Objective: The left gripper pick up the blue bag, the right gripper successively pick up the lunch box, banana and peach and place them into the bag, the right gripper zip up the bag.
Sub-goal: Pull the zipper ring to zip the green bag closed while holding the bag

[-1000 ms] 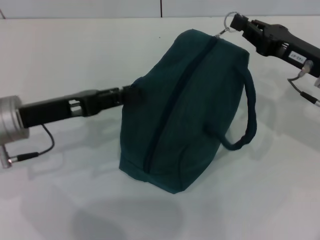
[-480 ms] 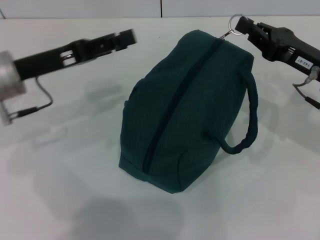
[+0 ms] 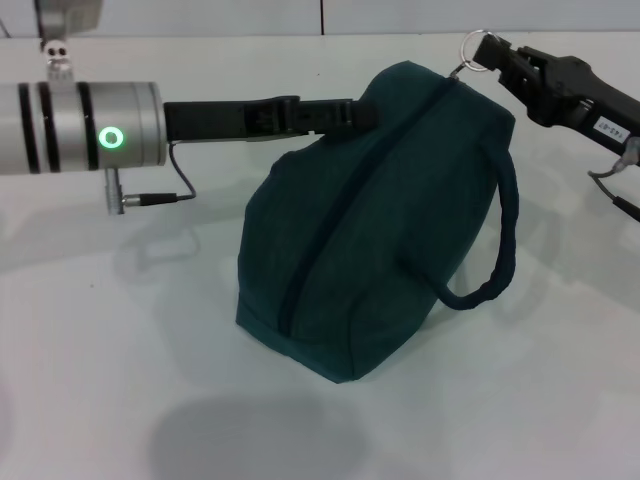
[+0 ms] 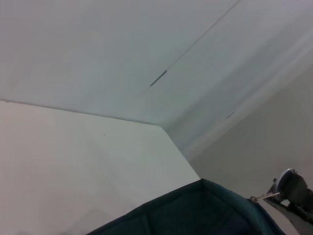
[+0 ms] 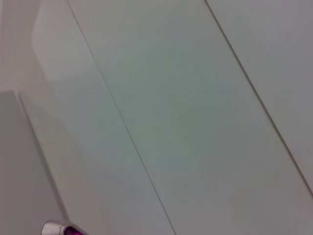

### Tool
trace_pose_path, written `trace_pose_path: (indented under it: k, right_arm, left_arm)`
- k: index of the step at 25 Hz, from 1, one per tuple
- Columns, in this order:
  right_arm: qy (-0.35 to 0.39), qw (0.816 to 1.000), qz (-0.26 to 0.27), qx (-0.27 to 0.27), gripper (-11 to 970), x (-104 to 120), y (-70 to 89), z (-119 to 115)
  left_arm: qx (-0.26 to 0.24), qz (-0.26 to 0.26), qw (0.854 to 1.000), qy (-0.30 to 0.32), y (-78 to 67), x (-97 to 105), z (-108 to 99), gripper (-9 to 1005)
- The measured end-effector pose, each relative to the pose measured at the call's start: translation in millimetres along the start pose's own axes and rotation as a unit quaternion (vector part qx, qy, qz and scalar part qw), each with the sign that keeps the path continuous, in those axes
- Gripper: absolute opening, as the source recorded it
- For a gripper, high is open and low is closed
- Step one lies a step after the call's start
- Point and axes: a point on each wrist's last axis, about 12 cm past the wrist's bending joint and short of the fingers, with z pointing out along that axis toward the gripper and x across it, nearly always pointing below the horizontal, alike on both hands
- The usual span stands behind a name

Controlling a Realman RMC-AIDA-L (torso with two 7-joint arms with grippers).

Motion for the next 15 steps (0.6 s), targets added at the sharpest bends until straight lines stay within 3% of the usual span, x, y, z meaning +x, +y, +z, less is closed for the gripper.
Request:
trace_pose_path:
  k: [10, 15]
  right_arm:
    - [-0.008, 1.000, 0.004, 0.003, 79, 1.5, 1.0, -6.2]
    - [-0.010, 1.000, 0.006, -0.001, 83, 2.1, 2.4, -7.7]
  left_arm:
    - [0.002, -0.010, 1.000, 0.001, -2.5, -2.3, 5.7, 841]
    - [0.009, -0.003, 1.000, -0.005, -4.0, -2.0, 5.8, 709]
